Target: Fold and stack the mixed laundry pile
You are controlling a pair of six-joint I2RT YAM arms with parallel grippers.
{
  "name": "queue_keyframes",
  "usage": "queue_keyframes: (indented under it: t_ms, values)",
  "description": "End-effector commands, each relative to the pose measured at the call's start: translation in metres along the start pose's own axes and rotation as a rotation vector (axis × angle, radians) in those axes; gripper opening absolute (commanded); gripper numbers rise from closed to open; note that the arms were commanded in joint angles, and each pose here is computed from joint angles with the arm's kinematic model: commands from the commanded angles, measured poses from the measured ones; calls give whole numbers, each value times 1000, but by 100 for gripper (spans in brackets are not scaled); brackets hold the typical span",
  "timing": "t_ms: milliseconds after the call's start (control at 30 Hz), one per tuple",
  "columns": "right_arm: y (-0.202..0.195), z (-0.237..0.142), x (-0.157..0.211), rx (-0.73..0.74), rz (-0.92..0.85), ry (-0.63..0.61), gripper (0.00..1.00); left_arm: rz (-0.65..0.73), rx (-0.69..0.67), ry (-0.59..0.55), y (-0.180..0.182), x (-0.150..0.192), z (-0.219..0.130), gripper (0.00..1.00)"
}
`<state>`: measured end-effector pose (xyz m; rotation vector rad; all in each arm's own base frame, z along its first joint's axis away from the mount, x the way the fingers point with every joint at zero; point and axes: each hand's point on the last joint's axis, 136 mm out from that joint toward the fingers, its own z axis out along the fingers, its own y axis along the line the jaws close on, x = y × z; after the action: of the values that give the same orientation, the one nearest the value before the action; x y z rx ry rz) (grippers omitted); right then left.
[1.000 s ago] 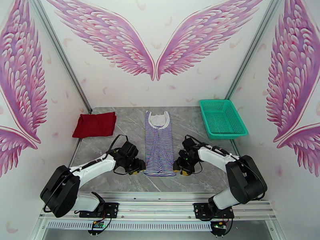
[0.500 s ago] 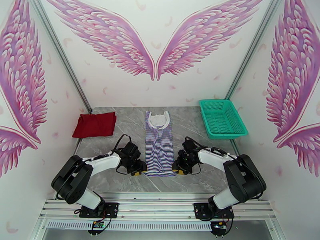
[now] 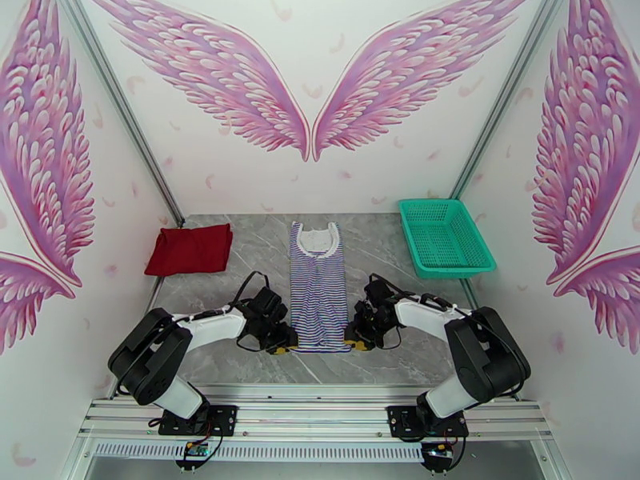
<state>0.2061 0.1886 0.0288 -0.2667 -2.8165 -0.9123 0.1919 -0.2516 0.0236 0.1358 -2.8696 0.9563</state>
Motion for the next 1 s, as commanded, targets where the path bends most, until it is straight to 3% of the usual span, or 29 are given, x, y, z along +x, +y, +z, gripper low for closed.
queue_keyframes:
  t_ms: [0,300,600,967]
  values:
    - [7,-1,3,-8,-13,22,20,15,28,-13,-12,-5,-1,30]
    - [17,-15,-2,6,-34,-6,2,51,28,-55,-33,-16,-18,0]
    - [30,-37,-10,37,-44,-56,0,76,13,-113,-50,-23,-42,0]
    - [73,-87,-54,57,-44,-244,0,66,24,-312,-87,-67,-95,0]
